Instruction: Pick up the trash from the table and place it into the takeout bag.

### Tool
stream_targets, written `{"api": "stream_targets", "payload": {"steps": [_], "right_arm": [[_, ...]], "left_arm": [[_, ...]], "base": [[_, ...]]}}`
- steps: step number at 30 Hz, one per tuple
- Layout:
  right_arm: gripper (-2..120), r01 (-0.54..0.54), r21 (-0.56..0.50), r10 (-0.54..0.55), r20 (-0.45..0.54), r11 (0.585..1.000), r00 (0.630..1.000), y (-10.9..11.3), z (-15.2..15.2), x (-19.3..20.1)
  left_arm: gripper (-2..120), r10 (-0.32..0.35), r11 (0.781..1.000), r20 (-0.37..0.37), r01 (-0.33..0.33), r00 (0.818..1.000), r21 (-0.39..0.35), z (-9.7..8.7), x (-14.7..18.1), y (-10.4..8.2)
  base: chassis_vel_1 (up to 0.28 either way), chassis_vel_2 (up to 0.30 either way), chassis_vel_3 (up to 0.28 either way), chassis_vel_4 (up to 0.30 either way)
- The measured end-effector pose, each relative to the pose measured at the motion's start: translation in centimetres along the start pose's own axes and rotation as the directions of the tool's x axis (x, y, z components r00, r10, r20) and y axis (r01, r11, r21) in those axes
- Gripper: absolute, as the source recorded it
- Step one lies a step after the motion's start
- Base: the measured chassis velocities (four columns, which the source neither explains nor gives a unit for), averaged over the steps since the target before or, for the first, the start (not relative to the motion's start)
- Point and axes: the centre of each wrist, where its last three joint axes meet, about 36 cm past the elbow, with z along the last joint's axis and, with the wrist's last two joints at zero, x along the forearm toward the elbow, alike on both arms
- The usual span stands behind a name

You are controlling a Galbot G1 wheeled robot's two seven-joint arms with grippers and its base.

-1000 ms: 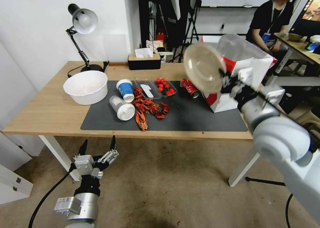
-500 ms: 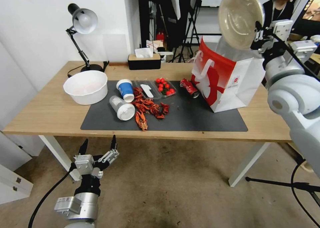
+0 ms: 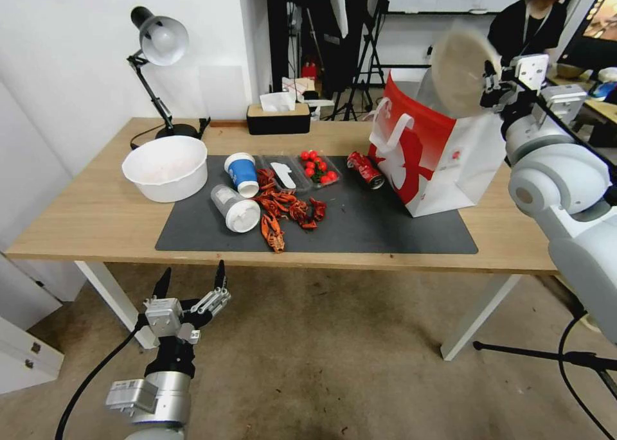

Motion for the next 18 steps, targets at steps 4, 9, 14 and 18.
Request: {"api": "stream_targets", "payload": {"steps": [4, 9, 14, 18], "right_arm": [[54, 0.010, 0.001, -0.010, -0.003, 1.000, 1.000, 0.0, 0.1, 0.1], [69, 0.028, -0.017, -0.028, 0.003, 0.999, 1.000, 0.3, 0.1, 0.5], [86, 0.056, -0.048, -0.055, 0.024, 0.997, 0.998, 0.6, 0.0, 1.5], [98, 0.106, -0.099, -0.101, 0.051, 0.989, 0.994, 1.2, 0.3, 2.9]], "left_arm": [[100, 0.000, 1.000, 0.001, 0.000, 1.000, 0.001, 0.0, -0.1, 0.0], [100, 0.001, 1.000, 0.001, -0.001, 1.000, 0.003, 0.0, -0.1, 0.0], [100, 0.000, 1.000, 0.001, 0.000, 1.000, 0.004, 0.0, -0.1, 0.1], [100, -0.002, 1.000, 0.002, 0.002, 1.000, 0.004, 0.0, -0.1, 0.1]], "base": [[0.000, 0.000, 0.000, 0.000], [0.000, 0.000, 0.000, 0.000], [0.000, 0.000, 0.000, 0.000], [0.000, 0.000, 0.000, 0.000]]}}
